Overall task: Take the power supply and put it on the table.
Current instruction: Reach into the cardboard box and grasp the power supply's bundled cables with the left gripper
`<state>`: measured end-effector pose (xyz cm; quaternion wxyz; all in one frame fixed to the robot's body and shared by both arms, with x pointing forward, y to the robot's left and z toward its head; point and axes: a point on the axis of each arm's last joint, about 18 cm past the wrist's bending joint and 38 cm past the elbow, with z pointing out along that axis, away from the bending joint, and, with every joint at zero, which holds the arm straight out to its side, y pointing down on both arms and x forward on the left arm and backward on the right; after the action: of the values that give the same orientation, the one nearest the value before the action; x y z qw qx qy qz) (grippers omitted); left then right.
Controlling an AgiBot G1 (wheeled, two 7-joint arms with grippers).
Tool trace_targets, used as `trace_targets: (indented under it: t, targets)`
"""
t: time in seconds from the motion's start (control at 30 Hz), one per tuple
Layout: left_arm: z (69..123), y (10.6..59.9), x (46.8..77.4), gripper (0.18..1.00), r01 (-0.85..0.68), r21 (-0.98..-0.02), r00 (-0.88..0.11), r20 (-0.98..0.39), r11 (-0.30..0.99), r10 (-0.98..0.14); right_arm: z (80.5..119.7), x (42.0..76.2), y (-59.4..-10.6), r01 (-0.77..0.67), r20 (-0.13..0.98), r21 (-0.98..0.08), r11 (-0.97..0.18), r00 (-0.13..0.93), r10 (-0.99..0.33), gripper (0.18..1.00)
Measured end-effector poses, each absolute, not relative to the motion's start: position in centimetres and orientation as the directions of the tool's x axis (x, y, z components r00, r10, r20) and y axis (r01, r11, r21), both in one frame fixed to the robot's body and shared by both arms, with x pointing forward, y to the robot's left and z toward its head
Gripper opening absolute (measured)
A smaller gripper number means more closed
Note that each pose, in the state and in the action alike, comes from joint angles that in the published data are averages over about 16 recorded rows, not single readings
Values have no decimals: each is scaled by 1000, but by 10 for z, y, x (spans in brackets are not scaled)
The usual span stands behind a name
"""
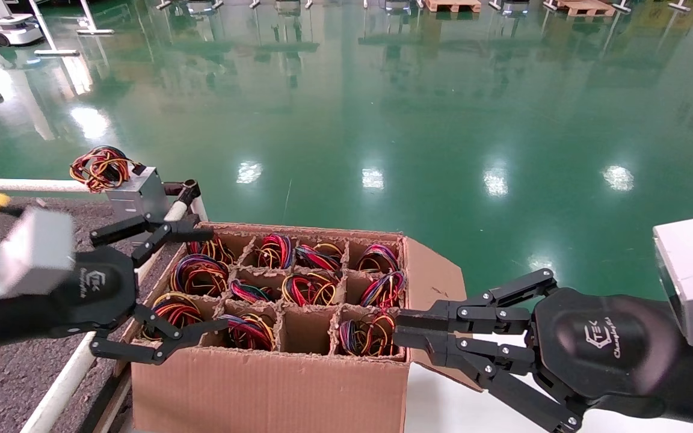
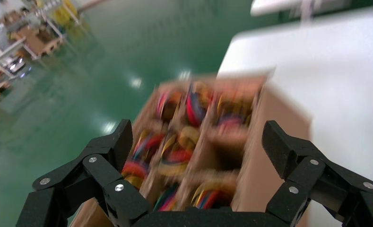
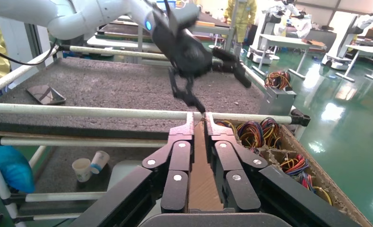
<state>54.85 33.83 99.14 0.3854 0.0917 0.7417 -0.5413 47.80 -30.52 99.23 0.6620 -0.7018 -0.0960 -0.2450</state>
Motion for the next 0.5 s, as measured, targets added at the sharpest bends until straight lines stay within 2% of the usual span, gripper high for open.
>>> trace_targets:
  t: [0.23, 0.5]
  targets:
    - [978, 354, 582, 1001, 582, -624, -614, -758, 521, -223, 992, 478, -305, 459, 471, -882, -105, 861, -190, 224]
    - [966, 359, 611, 1001, 584, -574, -581, -789, 573, -198, 992, 478, -305, 459, 471, -882, -105, 861, -190, 195]
